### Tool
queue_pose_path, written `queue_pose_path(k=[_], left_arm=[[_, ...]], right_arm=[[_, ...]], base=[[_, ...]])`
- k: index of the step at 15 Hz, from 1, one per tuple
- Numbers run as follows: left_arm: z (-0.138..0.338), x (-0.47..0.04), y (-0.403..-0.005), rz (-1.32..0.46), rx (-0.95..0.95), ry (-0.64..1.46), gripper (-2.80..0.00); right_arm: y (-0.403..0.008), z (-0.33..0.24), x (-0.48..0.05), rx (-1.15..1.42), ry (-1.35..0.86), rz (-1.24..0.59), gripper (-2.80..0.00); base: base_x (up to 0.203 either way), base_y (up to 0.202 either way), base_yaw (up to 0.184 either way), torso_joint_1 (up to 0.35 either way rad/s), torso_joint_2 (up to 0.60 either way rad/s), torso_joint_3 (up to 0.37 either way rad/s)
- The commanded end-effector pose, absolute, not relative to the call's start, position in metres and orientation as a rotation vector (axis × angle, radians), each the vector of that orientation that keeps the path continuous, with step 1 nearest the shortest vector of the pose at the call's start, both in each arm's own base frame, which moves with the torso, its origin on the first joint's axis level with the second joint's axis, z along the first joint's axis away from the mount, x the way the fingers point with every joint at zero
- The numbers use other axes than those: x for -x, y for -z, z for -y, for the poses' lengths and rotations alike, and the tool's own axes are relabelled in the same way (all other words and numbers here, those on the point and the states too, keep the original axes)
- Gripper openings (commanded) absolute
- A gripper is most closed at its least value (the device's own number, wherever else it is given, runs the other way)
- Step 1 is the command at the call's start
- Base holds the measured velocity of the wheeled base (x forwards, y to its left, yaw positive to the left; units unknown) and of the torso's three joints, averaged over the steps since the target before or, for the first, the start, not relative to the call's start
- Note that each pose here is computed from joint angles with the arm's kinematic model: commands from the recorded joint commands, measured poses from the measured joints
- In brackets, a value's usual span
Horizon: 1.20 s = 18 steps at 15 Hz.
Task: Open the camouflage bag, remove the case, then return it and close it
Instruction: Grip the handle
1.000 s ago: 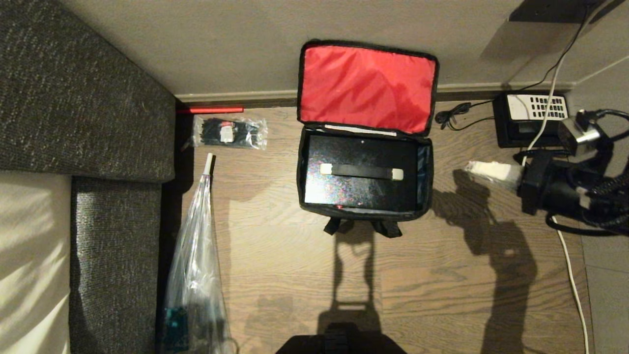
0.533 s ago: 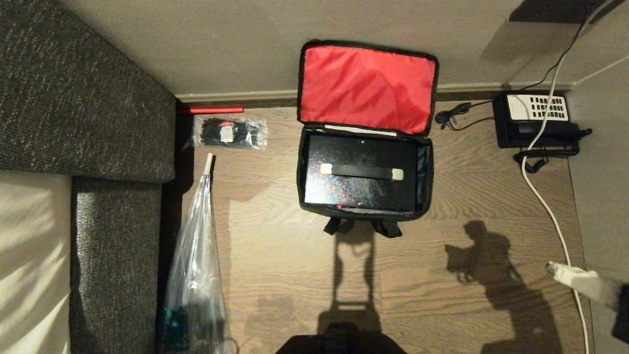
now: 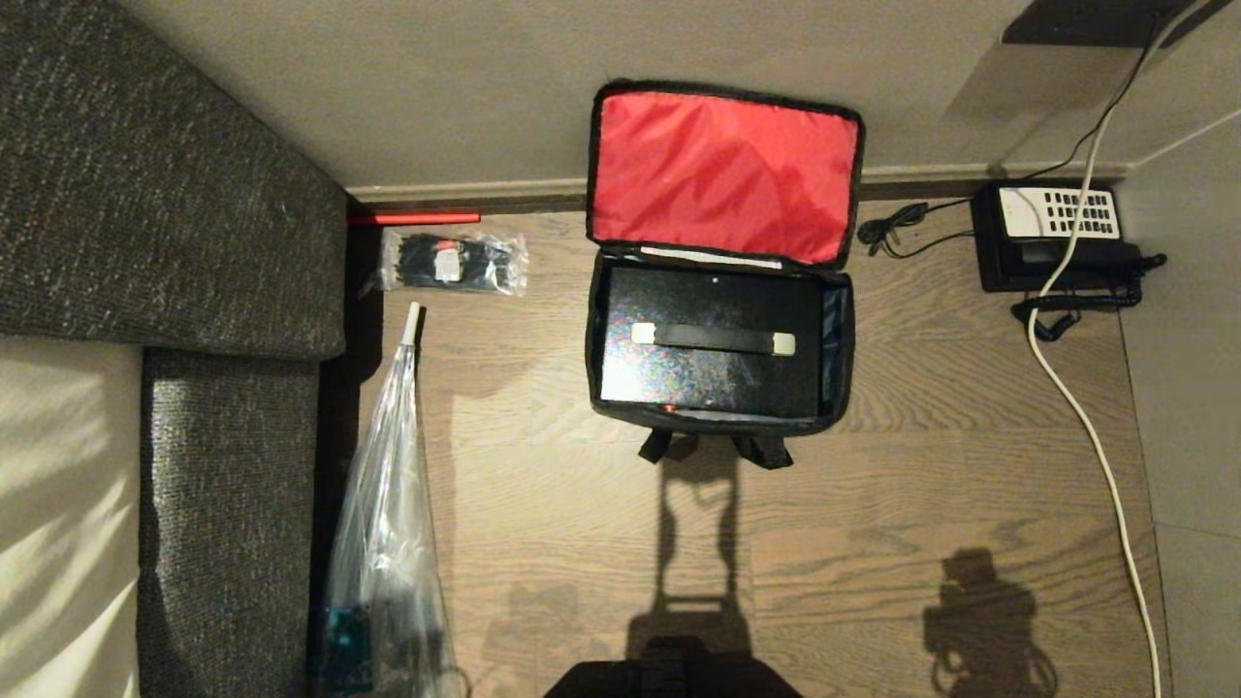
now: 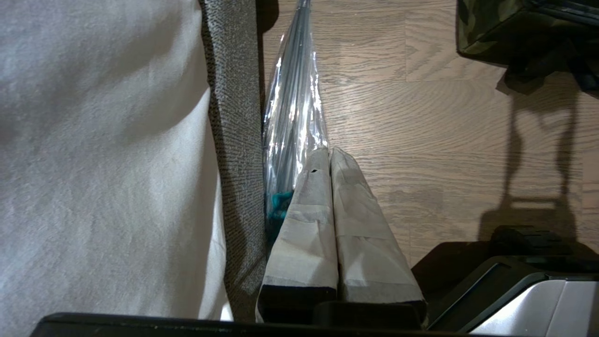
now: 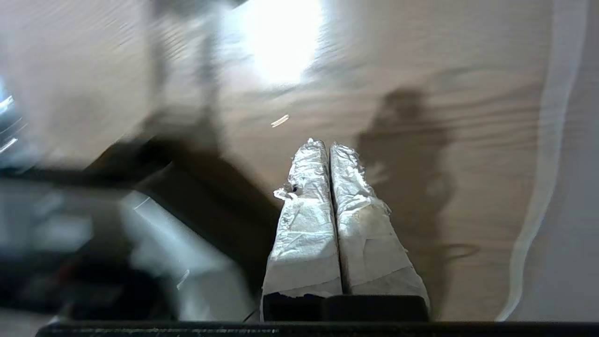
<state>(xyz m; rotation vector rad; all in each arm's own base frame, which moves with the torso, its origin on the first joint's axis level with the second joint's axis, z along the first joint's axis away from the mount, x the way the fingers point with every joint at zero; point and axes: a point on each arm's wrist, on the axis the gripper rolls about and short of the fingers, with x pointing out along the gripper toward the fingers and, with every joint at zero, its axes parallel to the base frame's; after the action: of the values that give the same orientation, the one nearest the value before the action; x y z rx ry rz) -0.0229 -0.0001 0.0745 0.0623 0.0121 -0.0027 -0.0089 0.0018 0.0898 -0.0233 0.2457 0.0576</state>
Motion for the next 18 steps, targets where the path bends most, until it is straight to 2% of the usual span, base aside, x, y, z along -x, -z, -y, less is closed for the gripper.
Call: queue_pose_path(k=[1, 2, 5, 18], left_arm=[[0.0001, 0.0229, -0.0745, -0.012, -0.061, 0.002, -2.8], [0.0001, 0.0229, -0.0745, -0.012, -0.063, 0.002, -2.8], [0.0001, 0.0229, -0.0745, -0.012, -0.061, 0.002, -2.8], [0.0001, 0.0229, -0.0745, -0.012, -0.062, 0.002, -2.8]], right_arm=[[-0.0783, -0.0004, 0.021, 0.029, -0.003, -0.067, -2.8], [-0.0773, -0.0002, 0.0215, 0.016, -0.002, -0.003, -2.8], [-0.0752, -0.0001, 0.0221, -0.02, 0.0, 0.034, -2.8], [-0.076, 0.0001, 0.0224, -0.043, 0.005, 0.034, -2.8]], base=[[0.0, 0.0, 0.0, 0.0, 0.0, 0.0], [0.0, 0.0, 0.0, 0.0, 0.0, 0.0], [0.0, 0.0, 0.0, 0.0, 0.0, 0.0], [0.0, 0.0, 0.0, 0.0, 0.0, 0.0]])
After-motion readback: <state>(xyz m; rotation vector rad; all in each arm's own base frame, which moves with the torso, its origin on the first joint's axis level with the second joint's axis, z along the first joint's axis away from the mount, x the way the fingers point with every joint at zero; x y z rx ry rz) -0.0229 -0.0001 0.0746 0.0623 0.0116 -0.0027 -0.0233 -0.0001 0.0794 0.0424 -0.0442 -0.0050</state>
